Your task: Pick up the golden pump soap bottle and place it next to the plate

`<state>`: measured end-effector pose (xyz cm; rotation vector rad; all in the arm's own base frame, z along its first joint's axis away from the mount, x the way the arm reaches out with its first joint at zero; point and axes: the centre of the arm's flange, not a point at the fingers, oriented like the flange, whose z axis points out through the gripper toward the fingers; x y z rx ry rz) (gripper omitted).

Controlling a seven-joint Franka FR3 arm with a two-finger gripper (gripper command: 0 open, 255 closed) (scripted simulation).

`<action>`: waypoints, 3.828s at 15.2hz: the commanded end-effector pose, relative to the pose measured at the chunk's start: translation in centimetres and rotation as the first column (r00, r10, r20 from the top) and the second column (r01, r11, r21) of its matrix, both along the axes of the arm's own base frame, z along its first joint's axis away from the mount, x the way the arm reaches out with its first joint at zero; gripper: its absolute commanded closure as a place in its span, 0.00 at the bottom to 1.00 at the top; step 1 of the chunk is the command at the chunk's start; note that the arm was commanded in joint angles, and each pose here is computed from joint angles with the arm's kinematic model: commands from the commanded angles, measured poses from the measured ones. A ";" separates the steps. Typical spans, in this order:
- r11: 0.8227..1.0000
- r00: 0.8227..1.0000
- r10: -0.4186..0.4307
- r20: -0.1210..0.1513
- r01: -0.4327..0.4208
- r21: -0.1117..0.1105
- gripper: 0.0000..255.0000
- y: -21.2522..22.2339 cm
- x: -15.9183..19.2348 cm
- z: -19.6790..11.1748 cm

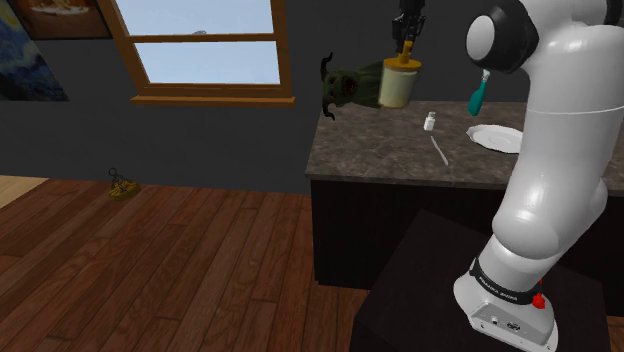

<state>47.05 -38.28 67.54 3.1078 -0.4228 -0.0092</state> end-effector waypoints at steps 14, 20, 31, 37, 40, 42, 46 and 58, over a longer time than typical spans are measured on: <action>1.000 1.000 0.002 0.001 -0.002 0.000 1.00 -10.9 -14.6 -7.7; 1.000 1.000 0.002 0.001 -0.002 0.000 1.00 -15.3 -20.4 -10.7; 1.000 1.000 0.002 0.001 -0.002 0.000 1.00 -23.4 -31.1 -16.3; 1.000 1.000 0.002 0.001 -0.002 0.000 1.00 -24.0 -31.9 -19.4; 1.000 1.000 0.002 0.001 -0.002 0.000 1.00 -24.0 -31.9 -21.0; 1.000 1.000 0.002 0.001 -0.002 0.000 1.00 -24.0 -31.9 -22.1; 1.000 1.000 0.002 0.001 -0.002 0.000 1.00 -24.0 -31.9 -24.2; 1.000 1.000 0.001 0.001 -0.001 0.000 0.00 -24.0 -31.9 -25.0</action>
